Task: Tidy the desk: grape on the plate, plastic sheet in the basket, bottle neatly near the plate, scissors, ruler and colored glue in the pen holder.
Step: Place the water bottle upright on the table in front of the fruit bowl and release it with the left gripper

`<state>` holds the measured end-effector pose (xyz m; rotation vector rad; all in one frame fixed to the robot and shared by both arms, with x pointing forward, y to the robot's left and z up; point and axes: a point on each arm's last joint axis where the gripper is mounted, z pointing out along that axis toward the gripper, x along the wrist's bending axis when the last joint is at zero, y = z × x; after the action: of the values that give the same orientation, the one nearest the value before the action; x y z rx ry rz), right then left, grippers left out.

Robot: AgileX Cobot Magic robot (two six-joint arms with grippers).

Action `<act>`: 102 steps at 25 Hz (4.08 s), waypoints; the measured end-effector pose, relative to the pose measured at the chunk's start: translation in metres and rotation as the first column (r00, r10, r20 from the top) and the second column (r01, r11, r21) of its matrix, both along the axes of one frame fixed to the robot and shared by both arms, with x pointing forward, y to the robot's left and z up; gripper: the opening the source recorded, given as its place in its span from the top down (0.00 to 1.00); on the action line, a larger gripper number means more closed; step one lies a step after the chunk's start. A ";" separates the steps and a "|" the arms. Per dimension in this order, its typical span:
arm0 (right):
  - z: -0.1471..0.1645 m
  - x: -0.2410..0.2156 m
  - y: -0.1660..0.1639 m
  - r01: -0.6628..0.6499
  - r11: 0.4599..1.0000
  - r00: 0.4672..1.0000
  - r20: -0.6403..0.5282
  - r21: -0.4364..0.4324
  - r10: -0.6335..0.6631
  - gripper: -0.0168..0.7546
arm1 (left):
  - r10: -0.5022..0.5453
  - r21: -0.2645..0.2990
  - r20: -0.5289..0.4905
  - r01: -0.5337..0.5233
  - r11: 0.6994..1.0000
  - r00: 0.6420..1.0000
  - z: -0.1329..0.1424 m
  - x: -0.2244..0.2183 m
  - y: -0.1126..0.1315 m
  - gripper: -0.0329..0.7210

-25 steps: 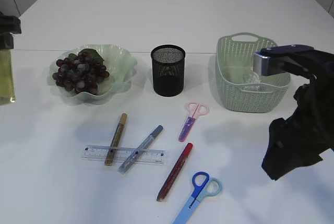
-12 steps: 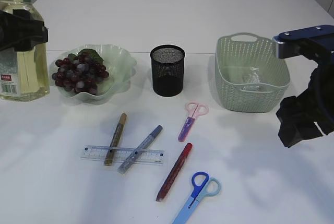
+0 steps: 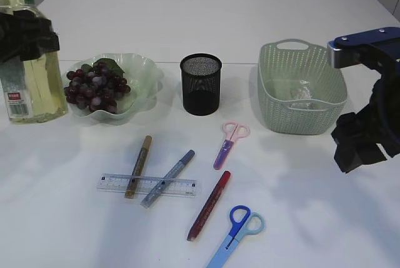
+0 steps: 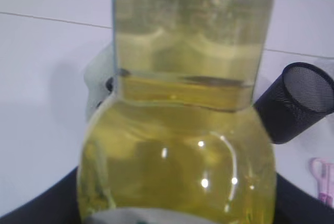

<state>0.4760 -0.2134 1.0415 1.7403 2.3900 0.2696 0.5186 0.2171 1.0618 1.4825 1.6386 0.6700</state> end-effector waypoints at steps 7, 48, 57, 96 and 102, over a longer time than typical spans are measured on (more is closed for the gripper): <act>0.000 0.000 -0.001 -0.003 1.000 1.000 -0.003 -0.014 0.003 0.22 | 0.043 -0.145 -0.028 -0.047 0.988 0.999 0.002 -0.003 -0.003 0.37; -0.004 0.007 -0.012 0.112 0.994 0.941 0.320 0.014 -0.110 0.22 | -0.244 0.225 0.002 0.237 0.945 0.970 0.005 -0.009 -0.020 0.37; -0.004 -0.006 -0.018 0.094 0.995 0.917 0.388 0.027 -0.097 0.22 | -0.304 0.193 0.078 0.285 0.939 0.949 -0.004 -0.010 -0.023 0.37; -0.010 -0.038 -0.034 -0.039 0.996 0.830 0.552 -0.085 0.080 0.22 | -0.224 0.055 0.249 0.217 0.975 0.942 -0.051 -0.007 0.020 0.37; -0.017 -0.046 -0.029 -0.036 0.999 0.898 0.439 0.008 0.029 0.22 | -0.224 0.055 0.250 0.217 0.975 0.942 -0.051 -0.007 0.020 0.37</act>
<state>0.4297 -0.2419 1.0243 1.4530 2.0896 0.6164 0.5111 0.2369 1.0109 1.5028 1.2510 0.7248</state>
